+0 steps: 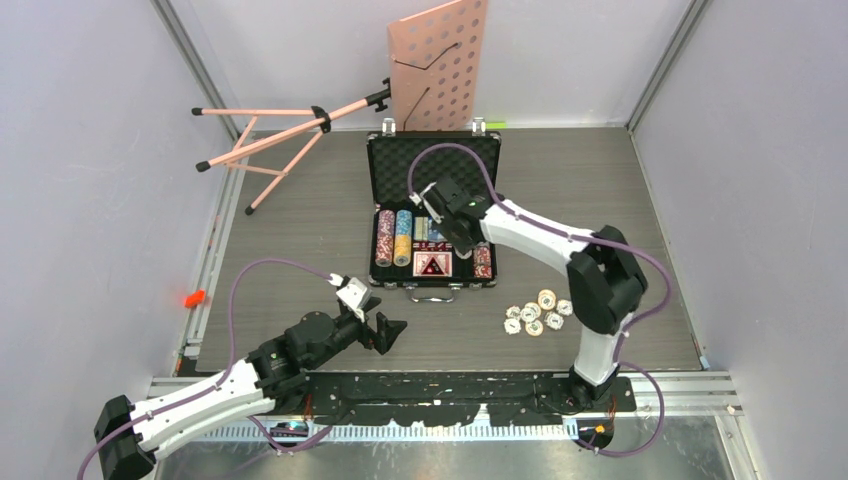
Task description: Pack up texas hold em set
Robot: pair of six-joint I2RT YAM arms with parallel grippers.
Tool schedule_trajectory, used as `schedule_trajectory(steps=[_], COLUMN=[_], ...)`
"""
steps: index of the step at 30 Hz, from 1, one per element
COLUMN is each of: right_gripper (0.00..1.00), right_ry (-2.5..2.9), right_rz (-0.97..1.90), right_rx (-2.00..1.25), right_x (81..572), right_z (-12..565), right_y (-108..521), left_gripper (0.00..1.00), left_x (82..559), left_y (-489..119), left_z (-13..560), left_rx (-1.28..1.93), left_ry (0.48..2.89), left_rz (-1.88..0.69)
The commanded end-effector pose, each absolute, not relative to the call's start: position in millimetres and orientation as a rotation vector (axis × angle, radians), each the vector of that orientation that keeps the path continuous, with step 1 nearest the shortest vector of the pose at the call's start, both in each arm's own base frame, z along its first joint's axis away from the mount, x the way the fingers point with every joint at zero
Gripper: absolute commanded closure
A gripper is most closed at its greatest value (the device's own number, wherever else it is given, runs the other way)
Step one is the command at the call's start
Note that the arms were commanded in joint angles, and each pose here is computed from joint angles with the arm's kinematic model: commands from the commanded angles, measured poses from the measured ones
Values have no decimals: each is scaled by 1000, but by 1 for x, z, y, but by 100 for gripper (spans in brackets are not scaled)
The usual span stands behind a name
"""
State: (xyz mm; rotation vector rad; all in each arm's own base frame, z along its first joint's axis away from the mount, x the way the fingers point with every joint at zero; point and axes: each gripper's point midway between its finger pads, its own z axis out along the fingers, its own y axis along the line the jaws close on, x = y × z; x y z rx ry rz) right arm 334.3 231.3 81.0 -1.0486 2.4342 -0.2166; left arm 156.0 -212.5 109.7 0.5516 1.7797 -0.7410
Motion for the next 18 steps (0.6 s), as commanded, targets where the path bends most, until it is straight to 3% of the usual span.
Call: schedule_trajectory(steps=[1, 7, 8, 9, 13, 15, 18], right_gripper=[73, 69, 57, 35, 25, 10, 10], right_ry=[2329, 2301, 2298, 2340, 2516, 2522, 2520], right_rz=[-48, -37, -96, -121, -80, -42, -39], right_rx=[-837, -371, -215, -99, 57, 155, 286], right_x=[329, 306, 299, 284, 238, 217, 200], right_z=[138, 167, 171, 169, 144, 139, 124], right_y=[237, 195, 173, 155, 133, 120, 106], left_gripper=[14, 0, 0, 0, 0, 0, 0], left_x=[162, 168, 167, 166, 163, 162, 161], left_y=[-212, -202, -200, -199, -202, -205, -211], left_z=[123, 122, 118, 115, 117, 116, 110], left_rx=[505, 372, 365, 366, 406, 421, 460], left_ry=[1740, 1819, 1852, 1874, 1895, 1907, 1948], left_rz=[-749, -721, -709, -701, -701, -705, -697])
